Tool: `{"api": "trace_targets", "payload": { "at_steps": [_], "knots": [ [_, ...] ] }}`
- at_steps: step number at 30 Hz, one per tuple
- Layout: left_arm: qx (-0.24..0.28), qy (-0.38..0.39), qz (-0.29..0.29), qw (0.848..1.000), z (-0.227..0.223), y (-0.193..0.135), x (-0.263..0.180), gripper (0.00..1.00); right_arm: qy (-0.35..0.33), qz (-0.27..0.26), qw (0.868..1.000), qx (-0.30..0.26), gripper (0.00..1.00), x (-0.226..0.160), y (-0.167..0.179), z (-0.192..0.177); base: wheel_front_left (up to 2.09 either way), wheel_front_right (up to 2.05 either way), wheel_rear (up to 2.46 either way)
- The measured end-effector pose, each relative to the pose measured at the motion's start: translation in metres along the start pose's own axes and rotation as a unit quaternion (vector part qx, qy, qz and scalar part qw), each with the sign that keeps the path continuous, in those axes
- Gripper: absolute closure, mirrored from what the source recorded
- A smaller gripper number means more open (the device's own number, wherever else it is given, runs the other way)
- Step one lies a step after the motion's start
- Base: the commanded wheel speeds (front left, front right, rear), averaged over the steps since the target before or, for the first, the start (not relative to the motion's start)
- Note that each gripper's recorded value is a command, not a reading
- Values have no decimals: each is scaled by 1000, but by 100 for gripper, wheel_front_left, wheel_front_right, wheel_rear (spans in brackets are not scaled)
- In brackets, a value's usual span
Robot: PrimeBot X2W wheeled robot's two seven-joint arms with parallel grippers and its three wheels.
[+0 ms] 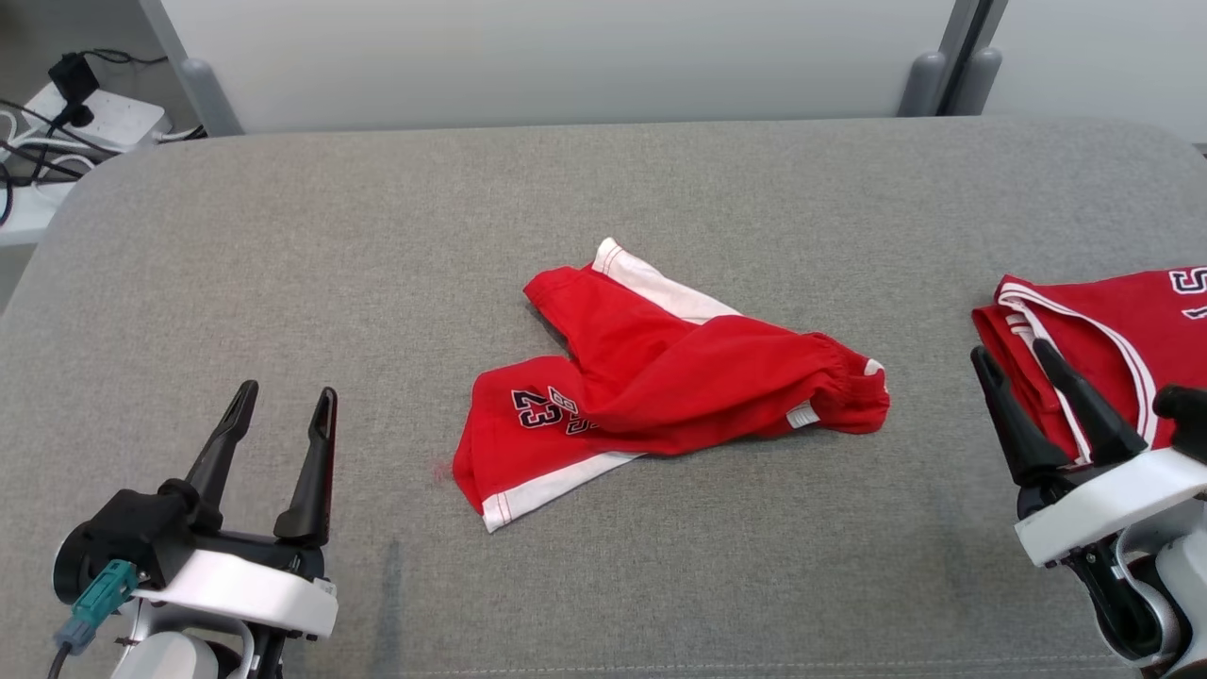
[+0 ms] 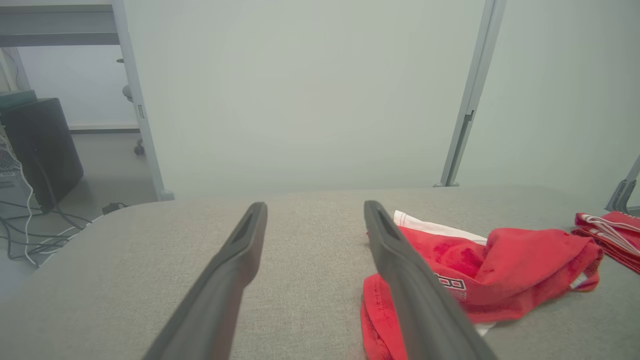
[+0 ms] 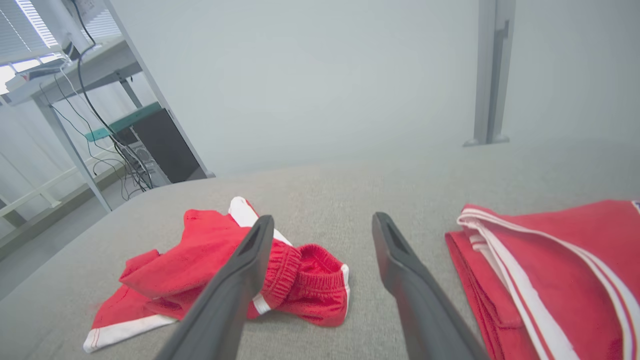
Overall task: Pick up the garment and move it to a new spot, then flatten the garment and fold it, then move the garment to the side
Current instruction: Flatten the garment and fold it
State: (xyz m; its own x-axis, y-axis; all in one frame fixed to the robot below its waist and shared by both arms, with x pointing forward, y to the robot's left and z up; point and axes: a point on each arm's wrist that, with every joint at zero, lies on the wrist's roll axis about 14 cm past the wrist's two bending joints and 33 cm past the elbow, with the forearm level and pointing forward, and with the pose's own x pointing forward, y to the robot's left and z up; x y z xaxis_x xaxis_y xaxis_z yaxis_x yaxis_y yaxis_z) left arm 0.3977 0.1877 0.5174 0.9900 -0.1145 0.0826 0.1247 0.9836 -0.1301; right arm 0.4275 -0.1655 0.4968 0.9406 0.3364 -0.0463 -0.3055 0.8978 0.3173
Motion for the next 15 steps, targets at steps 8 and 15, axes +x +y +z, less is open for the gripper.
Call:
{"api": "trace_targets", "payload": {
  "at_steps": [8,15],
  "knots": [
    [2,-7,7,1000,7,-6,-20,0,-107,-50,990,-75,0,-42,21,27,0,0,0],
    [3,5,27,1000,-1,-3,-47,0,-94,-75,989,-91,0,-75,32,3,0,0,0]
  ]
}}
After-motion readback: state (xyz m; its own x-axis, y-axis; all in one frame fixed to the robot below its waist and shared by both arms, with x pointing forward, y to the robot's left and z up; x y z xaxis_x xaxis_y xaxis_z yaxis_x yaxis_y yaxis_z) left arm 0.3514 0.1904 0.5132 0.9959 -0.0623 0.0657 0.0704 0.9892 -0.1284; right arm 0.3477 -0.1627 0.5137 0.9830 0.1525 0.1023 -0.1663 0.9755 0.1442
